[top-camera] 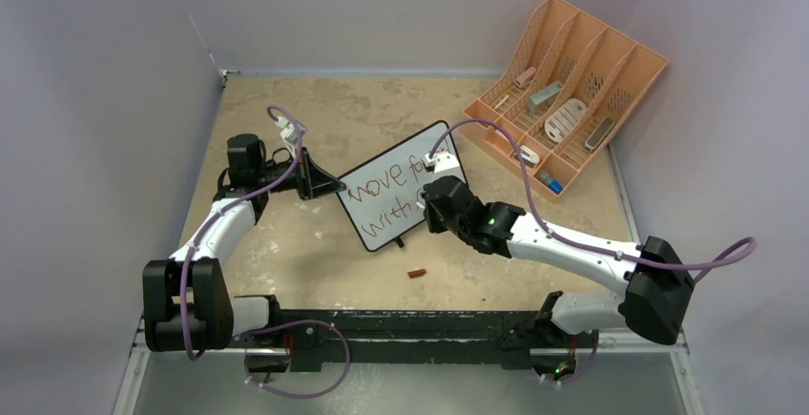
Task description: Write a sentence on the whiteboard
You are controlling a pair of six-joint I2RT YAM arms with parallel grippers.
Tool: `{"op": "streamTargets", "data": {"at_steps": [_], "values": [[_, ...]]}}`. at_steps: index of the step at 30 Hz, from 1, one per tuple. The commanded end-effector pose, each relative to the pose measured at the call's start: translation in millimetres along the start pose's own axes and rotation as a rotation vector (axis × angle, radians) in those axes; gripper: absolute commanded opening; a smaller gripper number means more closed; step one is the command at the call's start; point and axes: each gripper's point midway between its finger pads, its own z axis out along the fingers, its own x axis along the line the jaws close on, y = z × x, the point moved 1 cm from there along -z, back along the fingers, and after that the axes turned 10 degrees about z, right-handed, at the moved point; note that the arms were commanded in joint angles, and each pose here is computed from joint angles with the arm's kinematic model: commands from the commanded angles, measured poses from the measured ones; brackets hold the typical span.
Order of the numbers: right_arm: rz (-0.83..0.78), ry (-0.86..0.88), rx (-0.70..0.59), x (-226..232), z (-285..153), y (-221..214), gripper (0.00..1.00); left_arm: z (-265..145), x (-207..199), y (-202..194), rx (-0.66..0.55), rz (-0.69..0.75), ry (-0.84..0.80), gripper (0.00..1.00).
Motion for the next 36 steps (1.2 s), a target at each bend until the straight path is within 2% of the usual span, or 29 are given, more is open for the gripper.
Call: {"op": "streamTargets", "data": {"at_steps": [1,36], "values": [[0.016,0.016,-0.084,11.7,0.2,27.5,0.00,0.7,1.3,7.1,-0.004,0.038,0.000,0.00],[0.020,-0.073,-0.106,-6.5,3.6,29.1,0.00,0.3,0.3,7.5,-0.005,0.043,0.001,0.00]]}}
